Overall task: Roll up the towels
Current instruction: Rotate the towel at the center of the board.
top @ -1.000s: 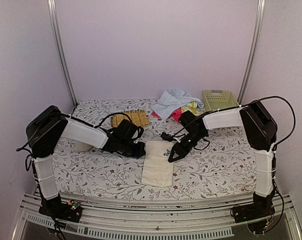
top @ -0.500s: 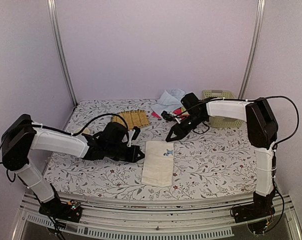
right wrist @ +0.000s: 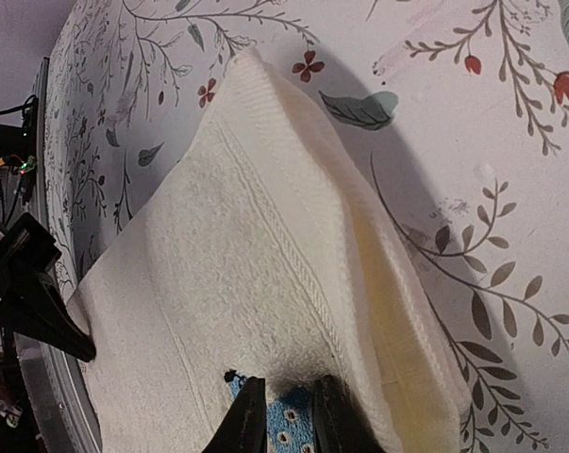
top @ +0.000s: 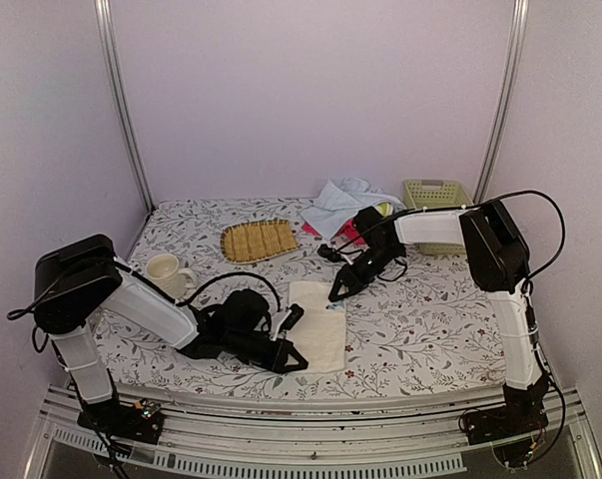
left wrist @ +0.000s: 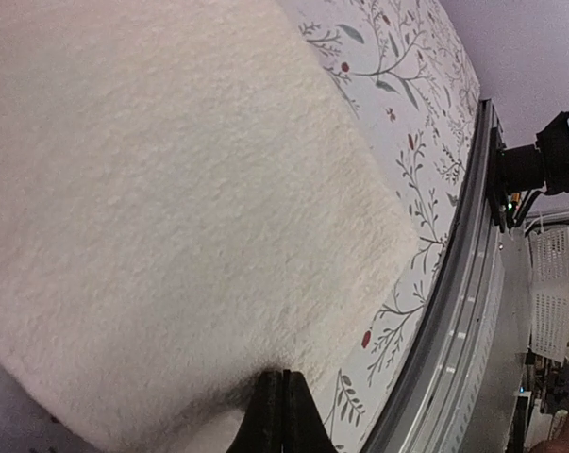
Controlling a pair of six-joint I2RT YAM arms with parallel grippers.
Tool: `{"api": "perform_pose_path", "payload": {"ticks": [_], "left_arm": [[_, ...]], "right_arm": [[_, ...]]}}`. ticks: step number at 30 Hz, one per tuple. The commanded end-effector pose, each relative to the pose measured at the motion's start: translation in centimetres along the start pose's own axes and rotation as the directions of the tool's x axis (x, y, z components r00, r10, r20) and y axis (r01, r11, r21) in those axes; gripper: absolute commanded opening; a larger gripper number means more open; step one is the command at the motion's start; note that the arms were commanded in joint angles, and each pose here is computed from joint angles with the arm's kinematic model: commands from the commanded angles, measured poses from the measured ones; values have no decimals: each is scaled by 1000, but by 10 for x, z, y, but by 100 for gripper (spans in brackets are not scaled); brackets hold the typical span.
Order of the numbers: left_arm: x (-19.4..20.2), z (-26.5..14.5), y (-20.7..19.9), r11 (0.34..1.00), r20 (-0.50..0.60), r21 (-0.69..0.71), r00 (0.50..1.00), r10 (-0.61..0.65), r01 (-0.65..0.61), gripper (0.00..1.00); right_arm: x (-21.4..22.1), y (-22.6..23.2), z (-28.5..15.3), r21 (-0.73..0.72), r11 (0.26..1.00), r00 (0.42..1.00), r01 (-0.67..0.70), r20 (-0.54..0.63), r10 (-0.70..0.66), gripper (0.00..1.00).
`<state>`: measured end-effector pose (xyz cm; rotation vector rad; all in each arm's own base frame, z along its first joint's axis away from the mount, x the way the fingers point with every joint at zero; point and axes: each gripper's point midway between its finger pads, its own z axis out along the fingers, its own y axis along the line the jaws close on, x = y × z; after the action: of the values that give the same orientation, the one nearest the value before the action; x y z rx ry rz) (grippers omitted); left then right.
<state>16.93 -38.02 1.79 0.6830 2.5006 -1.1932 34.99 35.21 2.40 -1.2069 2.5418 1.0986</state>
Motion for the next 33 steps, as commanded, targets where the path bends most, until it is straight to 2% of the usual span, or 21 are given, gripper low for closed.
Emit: {"api": "perform_pose_path", "payload": {"ticks": [1,8,11,16,21,27,29,30,31,32,33], "left_arm": [[19,18,2,1000,-54,-23,999,3,-4,0],[30,29,0,998,-72,-55,997,11,-15,0],[20,28,-7,998,-47,-59,998,31,-34,0],[-10,23,-26,989,14,-98,993,115,-113,0],[-39,21,-53,979,99,-86,977,191,-183,0],[-49,4,-85,942,166,-133,930,327,-308,3],[-49,-8,-88,918,194,-175,902,387,-356,9],[-49,-14,-87,904,208,-206,886,415,-375,18],[-49,-21,-82,890,222,-248,872,437,-383,37],[-47,-27,-77,877,230,-282,860,456,-389,51],[-42,-31,-71,866,222,-299,853,472,-402,57]], "right_arm": [[11,-36,17,96,995,998,-28,-56,33,21],[17,-40,19,98,995,997,-22,-77,29,21],[2,-15,0,45,998,999,35,-36,-33,23],[-20,50,-61,-21,983,981,180,76,-178,32],[6,92,-98,5,950,943,313,120,-311,36],[58,119,-113,40,914,904,404,138,-405,38],[70,124,-114,85,881,871,465,135,-473,38],[74,124,-113,119,861,852,495,127,-508,38],[78,123,-111,153,846,841,511,114,-529,38],[81,123,-109,184,833,833,522,99,-544,38],[86,125,-105,199,819,824,538,80,-560,38]]}}
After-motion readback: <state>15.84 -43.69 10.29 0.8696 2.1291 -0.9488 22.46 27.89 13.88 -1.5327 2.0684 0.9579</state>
